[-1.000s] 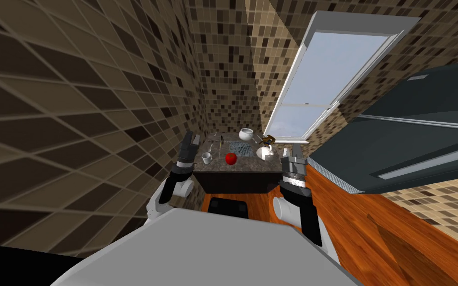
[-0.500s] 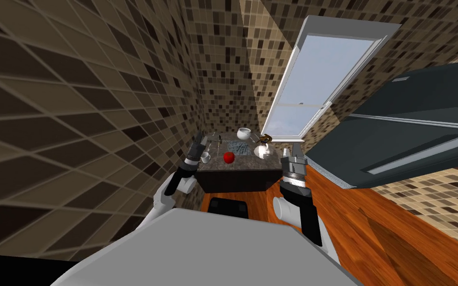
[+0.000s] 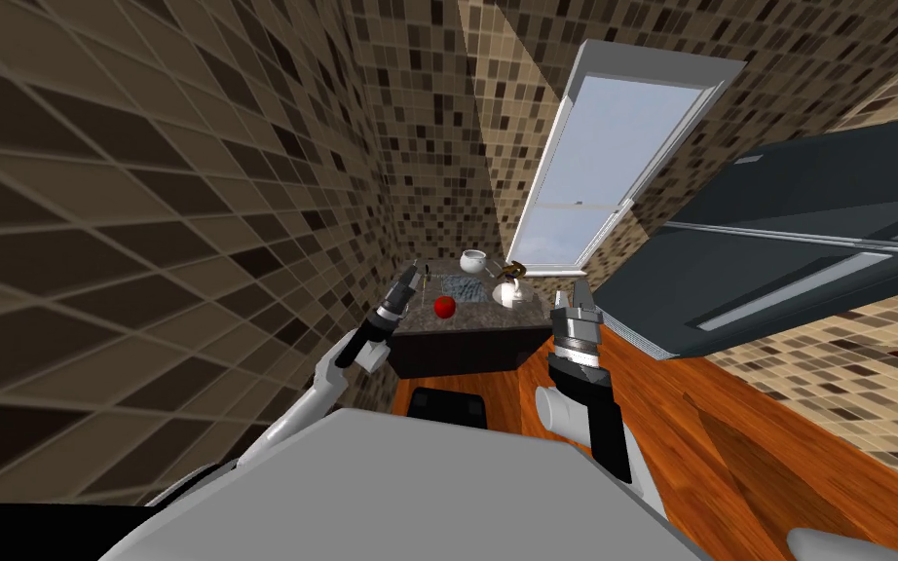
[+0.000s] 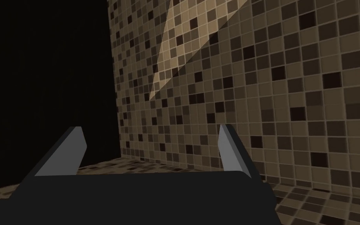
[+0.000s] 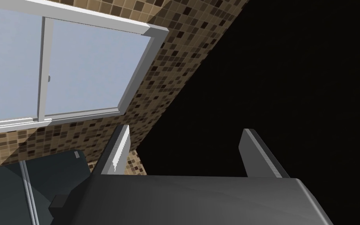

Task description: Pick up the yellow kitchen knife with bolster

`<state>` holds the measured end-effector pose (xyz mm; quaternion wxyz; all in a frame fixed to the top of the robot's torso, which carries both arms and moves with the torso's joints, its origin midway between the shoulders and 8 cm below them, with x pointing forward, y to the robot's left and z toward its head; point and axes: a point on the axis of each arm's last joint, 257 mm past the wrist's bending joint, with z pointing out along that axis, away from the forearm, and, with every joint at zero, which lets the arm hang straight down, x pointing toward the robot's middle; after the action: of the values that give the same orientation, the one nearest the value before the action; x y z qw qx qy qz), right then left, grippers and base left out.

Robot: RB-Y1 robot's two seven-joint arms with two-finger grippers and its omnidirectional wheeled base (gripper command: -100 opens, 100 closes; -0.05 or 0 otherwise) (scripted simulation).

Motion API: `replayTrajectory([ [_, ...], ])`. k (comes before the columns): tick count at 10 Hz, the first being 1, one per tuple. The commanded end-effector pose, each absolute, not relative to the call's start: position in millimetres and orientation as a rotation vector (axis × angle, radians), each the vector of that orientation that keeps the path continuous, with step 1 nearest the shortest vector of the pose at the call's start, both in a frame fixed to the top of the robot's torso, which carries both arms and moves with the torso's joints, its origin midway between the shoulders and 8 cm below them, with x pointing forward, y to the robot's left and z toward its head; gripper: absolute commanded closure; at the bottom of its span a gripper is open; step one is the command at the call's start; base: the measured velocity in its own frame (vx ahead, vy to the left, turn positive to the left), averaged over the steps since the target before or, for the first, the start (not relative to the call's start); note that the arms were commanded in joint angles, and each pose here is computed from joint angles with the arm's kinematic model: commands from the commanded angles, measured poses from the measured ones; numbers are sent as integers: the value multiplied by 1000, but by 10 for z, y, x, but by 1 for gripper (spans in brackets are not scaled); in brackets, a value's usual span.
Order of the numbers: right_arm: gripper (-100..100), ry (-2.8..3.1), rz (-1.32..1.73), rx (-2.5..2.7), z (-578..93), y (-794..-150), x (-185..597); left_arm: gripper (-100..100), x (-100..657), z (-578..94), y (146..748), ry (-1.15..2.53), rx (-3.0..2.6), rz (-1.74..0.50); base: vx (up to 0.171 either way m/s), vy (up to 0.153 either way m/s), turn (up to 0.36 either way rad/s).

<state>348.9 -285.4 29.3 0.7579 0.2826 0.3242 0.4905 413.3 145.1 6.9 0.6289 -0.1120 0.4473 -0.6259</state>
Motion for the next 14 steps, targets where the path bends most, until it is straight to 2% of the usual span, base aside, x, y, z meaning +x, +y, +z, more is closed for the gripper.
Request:
replayTrajectory([
  [1, 0, 706, 1069, 616, 293, -2854, 3489, -100, 4202, 3, 1422, 1070, -243, -1430, -23, -12, -52],
  [8, 0, 706, 1069, 616, 292, -2854, 3489, -100, 4730, -762, 1286, 1397, -231, -1354, -22, -14, -88],
  [14, 0, 707, 1069, 616, 292, -2854, 3489, -100, 5129, -1490, 1681, 1662, -250, -1151, -16, -8, -110],
])
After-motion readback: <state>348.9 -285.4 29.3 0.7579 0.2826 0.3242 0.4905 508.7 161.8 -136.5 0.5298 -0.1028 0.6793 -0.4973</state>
